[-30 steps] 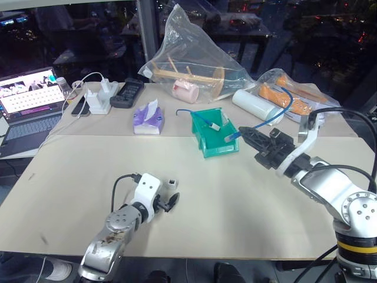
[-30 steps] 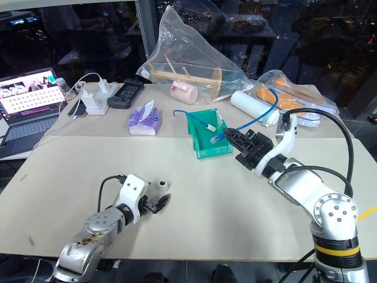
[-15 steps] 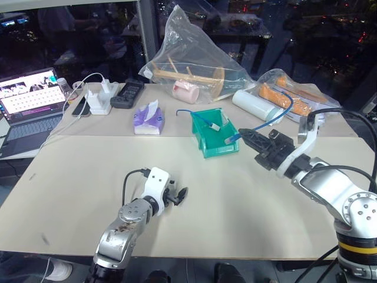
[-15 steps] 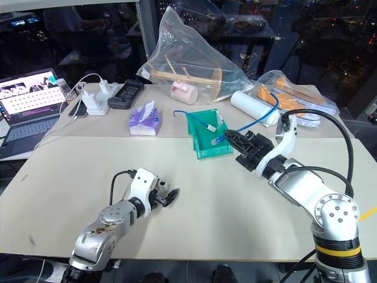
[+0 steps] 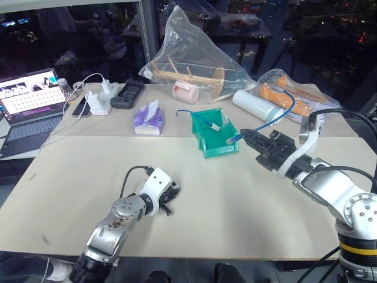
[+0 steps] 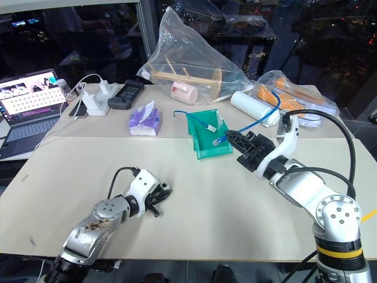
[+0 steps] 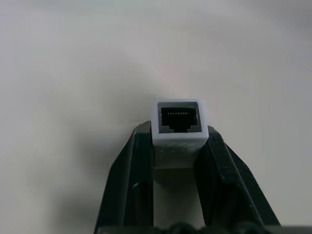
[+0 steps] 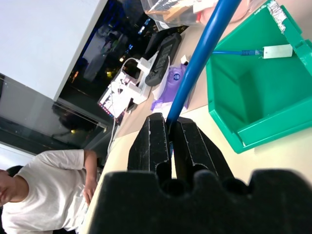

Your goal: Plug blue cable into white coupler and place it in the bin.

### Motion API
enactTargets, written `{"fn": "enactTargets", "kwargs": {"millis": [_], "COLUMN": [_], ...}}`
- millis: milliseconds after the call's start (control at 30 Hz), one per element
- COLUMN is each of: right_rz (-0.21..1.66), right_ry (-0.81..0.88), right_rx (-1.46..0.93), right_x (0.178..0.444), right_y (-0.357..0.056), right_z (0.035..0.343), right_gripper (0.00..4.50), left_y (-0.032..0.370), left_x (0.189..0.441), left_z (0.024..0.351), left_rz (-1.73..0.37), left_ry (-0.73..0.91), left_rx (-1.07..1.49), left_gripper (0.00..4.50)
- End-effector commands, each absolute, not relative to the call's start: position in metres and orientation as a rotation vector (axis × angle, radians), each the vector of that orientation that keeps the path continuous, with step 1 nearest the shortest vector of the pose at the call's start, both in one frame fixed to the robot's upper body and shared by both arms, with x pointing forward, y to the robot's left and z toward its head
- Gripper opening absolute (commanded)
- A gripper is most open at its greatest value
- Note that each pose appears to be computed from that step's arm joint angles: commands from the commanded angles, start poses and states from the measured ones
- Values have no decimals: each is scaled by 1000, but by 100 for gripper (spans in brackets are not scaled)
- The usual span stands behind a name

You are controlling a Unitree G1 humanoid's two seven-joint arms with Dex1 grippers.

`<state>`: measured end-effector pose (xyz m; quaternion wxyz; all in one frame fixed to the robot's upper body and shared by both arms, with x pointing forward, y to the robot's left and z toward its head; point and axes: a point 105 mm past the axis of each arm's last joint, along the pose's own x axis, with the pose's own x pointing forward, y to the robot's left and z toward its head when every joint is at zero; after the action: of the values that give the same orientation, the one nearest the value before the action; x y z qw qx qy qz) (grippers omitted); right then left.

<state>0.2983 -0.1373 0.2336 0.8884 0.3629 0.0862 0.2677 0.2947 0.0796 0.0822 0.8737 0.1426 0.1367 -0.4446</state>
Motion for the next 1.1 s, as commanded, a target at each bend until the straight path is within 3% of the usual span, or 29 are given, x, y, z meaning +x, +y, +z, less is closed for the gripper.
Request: {"fn": "enactTargets", "kwargs": {"millis": [33, 233, 400, 1100], "right_rz": [592, 551, 509, 516], "right_ry": [166, 271, 312, 323], "right_rx": [722, 664, 658, 684], "right_x": [284, 270, 261, 259], "right_y": [-120, -105, -105, -89], "right_z": [228, 178, 155, 138], "right_gripper": [0, 0, 0, 0], "left_y": [47, 24, 17, 14], "left_x": [278, 299, 298, 296], "left_z": [95, 82, 75, 74], "left_rz": [-1221, -1241, -1275, -1318], "left_ry": [277, 326, 398, 410], "left_rx": [183, 353, 389, 393], "left_gripper": [66, 66, 66, 66]}}
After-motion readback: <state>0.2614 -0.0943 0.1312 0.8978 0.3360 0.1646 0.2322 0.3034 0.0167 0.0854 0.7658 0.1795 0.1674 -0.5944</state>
